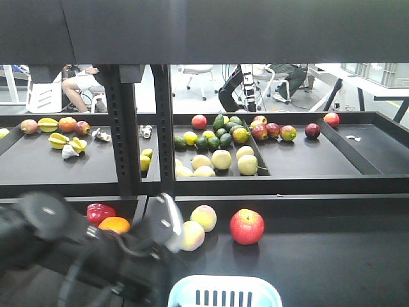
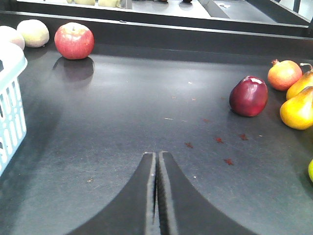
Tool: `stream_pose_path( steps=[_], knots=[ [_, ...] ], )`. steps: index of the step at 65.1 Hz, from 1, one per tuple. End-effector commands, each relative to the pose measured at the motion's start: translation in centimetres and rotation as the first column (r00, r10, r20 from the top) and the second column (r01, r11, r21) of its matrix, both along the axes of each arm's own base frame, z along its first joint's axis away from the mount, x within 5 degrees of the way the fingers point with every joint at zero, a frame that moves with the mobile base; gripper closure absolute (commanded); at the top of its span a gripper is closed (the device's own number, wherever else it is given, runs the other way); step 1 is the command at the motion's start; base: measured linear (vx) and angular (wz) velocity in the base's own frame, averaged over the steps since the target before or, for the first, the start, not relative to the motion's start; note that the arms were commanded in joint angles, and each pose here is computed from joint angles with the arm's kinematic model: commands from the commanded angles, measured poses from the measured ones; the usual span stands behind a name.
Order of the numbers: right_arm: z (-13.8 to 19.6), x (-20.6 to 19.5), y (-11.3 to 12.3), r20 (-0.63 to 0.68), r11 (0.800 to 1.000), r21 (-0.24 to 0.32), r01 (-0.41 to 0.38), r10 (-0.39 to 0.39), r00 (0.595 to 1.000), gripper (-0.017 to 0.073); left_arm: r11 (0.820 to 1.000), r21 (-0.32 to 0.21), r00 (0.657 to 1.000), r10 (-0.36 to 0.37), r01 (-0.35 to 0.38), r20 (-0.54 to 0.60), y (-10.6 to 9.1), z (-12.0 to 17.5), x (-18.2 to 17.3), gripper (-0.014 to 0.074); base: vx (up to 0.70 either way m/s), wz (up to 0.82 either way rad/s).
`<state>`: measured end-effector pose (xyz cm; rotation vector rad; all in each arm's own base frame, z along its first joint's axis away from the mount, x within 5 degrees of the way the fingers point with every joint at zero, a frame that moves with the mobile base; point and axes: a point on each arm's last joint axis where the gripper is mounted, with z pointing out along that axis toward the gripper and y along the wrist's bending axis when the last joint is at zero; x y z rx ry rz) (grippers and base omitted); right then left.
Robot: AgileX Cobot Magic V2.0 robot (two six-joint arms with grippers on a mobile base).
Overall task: Pick three apples into basket with both arms
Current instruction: 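Move the left gripper down onto the light-blue basket handle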
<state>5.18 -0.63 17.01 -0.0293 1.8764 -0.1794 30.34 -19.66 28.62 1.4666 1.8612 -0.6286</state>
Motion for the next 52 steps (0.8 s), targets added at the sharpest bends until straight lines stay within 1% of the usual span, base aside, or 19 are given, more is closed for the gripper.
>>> stream_pose_path(
  steps=[1, 15, 21, 27, 32, 41, 44, 48, 52],
  knots=[
    [0.8, 0.1, 0.0, 0.085, 1.0, -0.013, 0.002, -0.001, 0.996, 0.0564, 0.998, -0.067, 0.997, 0.027, -0.022, 0.076, -1.2, 1.8, 0.1, -0.0111, 0.0, 0.0],
    [0.8, 0.1, 0.0, 0.085, 1.0, -0.013, 0.002, -0.001, 0.996, 0.0564, 0.998, -0.068, 0.996, 0.009, -0.003, 0.09, -3.0, 1.4, 1.2, -0.0104, 0.0, 0.0],
    [0.8, 0.1, 0.0, 0.085, 1.0, -0.013, 0.002, -0.001, 0.996, 0.0564, 0.997, -0.077, 0.996, 0.002, 0.005, 0.088, -3.6, 1.5, 2.1, -0.0081, 0.0, 0.0],
    [0.8, 0.1, 0.0, 0.085, 1.0, -0.013, 0.002, -0.001, 0.996, 0.0564, 0.996, -0.082, 0.999, -0.014, 0.017, 0.042, -4.2, 1.3, 2.6, -0.0048, 0.0, 0.0],
    [0.8, 0.1, 0.0, 0.085, 1.0, -0.013, 0.002, -0.001, 0.996, 0.0564, 0.996, -0.074, 0.999, -0.047, 0.048, 0.015, -4.7, 1.1, 2.5, -0.0011, 0.0, 0.0],
    [0.8, 0.1, 0.0, 0.085, 1.0, -0.013, 0.002, -0.001, 0.996, 0.0564, 0.994, -0.021, 0.995, -0.104, 0.104, 0.002, -5.1, 0.3, 2.2, 0.0061, 0.0, 0.0],
    [0.8, 0.1, 0.0, 0.085, 1.0, -0.013, 0.002, -0.001, 0.996, 0.0564, 0.993, -0.006, 0.994, -0.114, 0.114, 0.001, -5.2, 0.0, 2.2, 0.0095, 0.0, 0.0],
    [0.8, 0.1, 0.0, 0.085, 1.0, -0.013, 0.002, -0.001, 0.996, 0.0564, 0.993, 0.001, 0.993, -0.118, 0.118, 0.005, -5.2, 0.0, 2.1, 0.0148, 0.0, 0.0],
    [0.8, 0.1, 0.0, 0.085, 1.0, -0.013, 0.002, -0.001, 0.996, 0.0564, 0.993, 0.0, 0.993, -0.118, 0.118, 0.006, -5.2, 0.0, 2.1, 0.0236, 0.0, 0.0]
  ],
)
